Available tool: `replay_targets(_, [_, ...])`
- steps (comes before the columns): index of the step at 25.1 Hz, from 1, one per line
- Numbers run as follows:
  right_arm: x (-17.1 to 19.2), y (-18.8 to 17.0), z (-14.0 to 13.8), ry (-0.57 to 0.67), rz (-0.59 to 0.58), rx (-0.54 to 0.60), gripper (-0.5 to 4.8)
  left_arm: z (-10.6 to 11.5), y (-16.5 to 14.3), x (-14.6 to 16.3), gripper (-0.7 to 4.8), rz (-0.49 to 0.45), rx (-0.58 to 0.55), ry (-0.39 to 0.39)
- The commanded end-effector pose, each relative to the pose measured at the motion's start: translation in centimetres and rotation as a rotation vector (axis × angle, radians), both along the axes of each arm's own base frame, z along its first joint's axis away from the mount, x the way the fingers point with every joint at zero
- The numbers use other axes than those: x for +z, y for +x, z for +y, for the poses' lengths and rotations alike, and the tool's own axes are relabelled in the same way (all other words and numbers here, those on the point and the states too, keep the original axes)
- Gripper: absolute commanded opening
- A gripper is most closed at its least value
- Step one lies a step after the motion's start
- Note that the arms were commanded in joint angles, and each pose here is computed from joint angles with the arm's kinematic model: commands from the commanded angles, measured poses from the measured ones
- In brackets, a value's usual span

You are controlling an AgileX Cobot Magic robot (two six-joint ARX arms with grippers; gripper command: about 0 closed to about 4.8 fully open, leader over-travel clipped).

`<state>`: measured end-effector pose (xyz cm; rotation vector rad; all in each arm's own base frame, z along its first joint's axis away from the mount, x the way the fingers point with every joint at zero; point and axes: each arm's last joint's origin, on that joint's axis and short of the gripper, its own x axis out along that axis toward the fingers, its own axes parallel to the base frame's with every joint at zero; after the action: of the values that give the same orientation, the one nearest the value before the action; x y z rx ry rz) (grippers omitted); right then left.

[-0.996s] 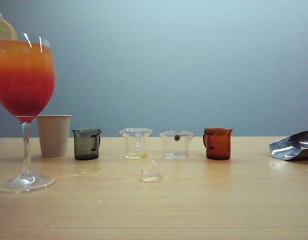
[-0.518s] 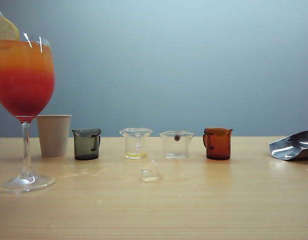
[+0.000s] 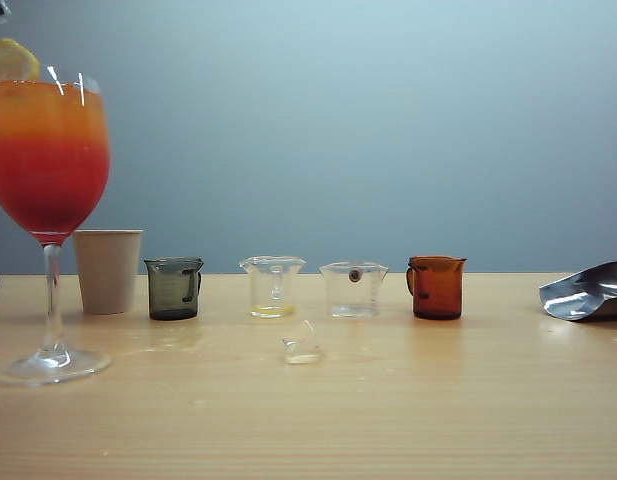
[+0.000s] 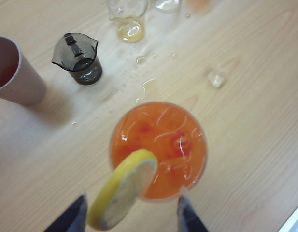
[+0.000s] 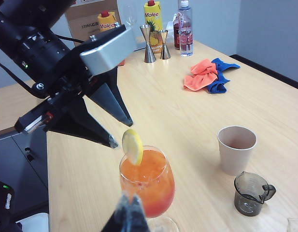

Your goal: Pick up the lemon slice from the paper cup on the left and carefully insert it into the rim of the goblet.

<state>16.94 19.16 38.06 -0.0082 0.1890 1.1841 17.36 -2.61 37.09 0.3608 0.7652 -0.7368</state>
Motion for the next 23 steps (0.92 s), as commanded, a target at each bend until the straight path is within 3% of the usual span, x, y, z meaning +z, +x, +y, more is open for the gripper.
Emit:
replay_targets(1, [0.5,-0.2,-0.2,0.022,-0.024,-0.002,-0.06,0.0,-0.5,0.5,2.39,-0.029,0.000,-0.007])
replay_targets(10, [0.7,-0.3,-0.3,0.026,-0.027,-0.002,-0.06,0.2,-2.5,1.6,2.36,-0.084,0.045,-0.048])
replay_targets(12, [0.8,-0.4,-0.4,0.027,-0.030,-0.007,-0.06,0.3,-3.3,1.9,1.68,-0.096,0.066,-0.068])
replay_targets(14, [0.8,-0.4,-0.6,0.028,-0.022,-0.029,-0.06,0.3,-4.2,2.3,0.13,-0.121,0.072,-0.077])
replay_targets(19, [0.7,-0.5,-0.8,0.009,0.003,-0.074,-0.05,0.5,-6.0,2.9,-0.05,-0.158,0.106,-0.113])
replay_targets(23, [0.4,-1.0,-1.8,-0.062,0.034,-0.194,-0.06,0.6,-7.0,3.9,-0.05,-0.168,0.235,-0.259])
